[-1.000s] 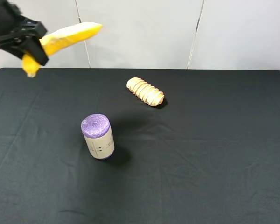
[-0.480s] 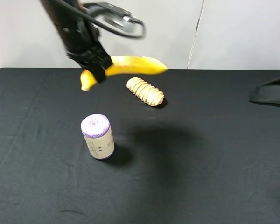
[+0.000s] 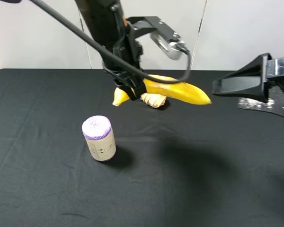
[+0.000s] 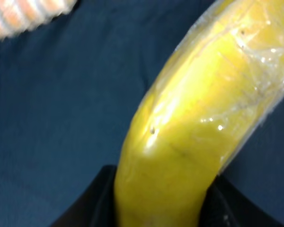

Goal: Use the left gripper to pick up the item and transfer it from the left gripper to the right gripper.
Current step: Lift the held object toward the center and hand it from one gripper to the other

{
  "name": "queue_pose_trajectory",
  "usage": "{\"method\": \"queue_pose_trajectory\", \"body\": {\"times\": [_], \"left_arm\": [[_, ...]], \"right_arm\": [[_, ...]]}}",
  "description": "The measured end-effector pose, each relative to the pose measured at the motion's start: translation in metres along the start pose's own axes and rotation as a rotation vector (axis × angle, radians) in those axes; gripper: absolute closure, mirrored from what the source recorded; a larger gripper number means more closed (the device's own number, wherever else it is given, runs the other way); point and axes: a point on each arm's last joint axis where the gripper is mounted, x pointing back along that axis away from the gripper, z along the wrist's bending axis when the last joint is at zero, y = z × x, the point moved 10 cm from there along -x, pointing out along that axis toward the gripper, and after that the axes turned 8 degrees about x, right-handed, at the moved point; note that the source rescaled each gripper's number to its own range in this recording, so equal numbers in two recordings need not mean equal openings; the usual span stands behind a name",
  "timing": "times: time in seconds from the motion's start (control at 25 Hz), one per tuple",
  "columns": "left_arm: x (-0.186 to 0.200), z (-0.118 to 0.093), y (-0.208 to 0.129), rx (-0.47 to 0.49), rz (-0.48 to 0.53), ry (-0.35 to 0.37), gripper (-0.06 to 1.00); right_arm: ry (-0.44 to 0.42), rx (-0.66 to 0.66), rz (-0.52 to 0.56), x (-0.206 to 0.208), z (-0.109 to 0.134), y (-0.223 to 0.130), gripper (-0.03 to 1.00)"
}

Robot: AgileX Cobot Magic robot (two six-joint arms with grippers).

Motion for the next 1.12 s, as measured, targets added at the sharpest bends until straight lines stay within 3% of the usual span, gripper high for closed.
{"method": "queue_pose_trajectory", "body": {"times": [0.32,1.12], "left_arm": [[-0.001,-0.024,0.012,-0.075,-0.041,-0.008,0.94],[0.000,-0.023,0.023,-0.072,-0.094,-0.003,0.94]], "right_arm": [[0.146,0.023,0.035,-0.020,0.008,0.000,-0.03],[0.204,0.019,0.100,-0.049,-0.010,-0.008,-0.03]]}}
